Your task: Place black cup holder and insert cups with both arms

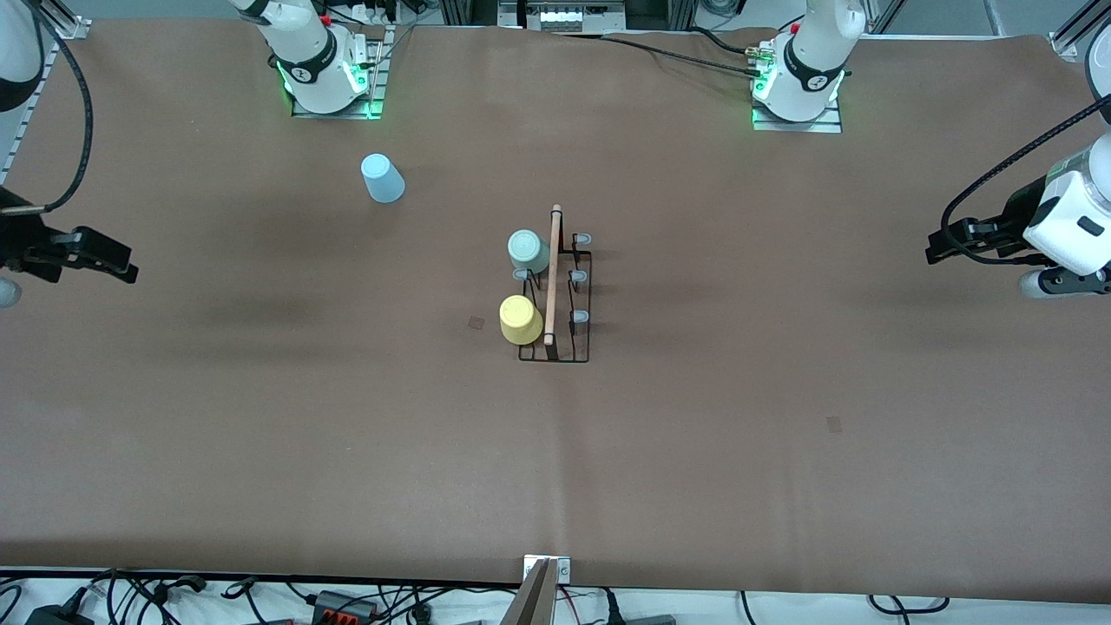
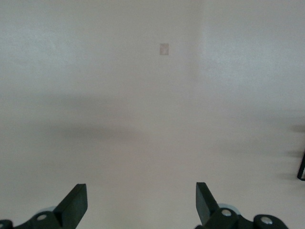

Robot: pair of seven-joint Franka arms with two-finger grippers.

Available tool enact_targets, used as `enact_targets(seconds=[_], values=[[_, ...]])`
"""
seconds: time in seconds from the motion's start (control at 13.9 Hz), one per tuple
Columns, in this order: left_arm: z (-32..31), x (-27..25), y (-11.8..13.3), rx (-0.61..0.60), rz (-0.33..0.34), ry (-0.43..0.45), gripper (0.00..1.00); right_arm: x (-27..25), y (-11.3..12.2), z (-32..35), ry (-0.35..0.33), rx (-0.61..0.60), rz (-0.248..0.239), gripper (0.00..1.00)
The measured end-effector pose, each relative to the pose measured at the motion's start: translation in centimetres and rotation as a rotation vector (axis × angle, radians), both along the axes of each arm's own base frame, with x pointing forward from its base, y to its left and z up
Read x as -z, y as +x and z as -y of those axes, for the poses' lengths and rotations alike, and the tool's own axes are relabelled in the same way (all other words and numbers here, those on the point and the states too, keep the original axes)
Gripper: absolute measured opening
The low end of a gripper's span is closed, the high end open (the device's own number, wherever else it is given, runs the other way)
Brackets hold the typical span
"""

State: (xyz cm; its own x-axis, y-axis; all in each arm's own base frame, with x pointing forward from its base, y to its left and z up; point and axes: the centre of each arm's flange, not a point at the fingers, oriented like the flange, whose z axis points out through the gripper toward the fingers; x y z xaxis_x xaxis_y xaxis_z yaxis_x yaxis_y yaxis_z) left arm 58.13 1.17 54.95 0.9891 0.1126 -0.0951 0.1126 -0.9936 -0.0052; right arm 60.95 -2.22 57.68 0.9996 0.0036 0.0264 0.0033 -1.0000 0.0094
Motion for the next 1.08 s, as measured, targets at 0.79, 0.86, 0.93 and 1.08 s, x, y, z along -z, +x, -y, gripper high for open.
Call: enact_targets(seconds=[0.79, 0.86, 0.93, 1.08], values=[[0.0, 0.0, 0.0, 0.0, 0.0, 0.0, 1.0, -0.9, -3.9, 0.5, 0.002, 0.009, 0.015, 1.0], [0.0, 0.0, 0.0, 0.0, 0.0, 0.0, 1.0, -1.0, -3.9, 0.5, 0.002, 0.009, 0.016, 1.0], [0.0, 0.0, 0.0, 0.0, 0.0, 0.0, 1.0, -1.0, -3.9, 0.5, 0.002, 0.009, 0.015, 1.0], [0.0, 0.0, 0.0, 0.0, 0.0, 0.0, 1.0, -0.9, -3.9, 0.4, 0.003, 0.008, 0.011, 1.0]])
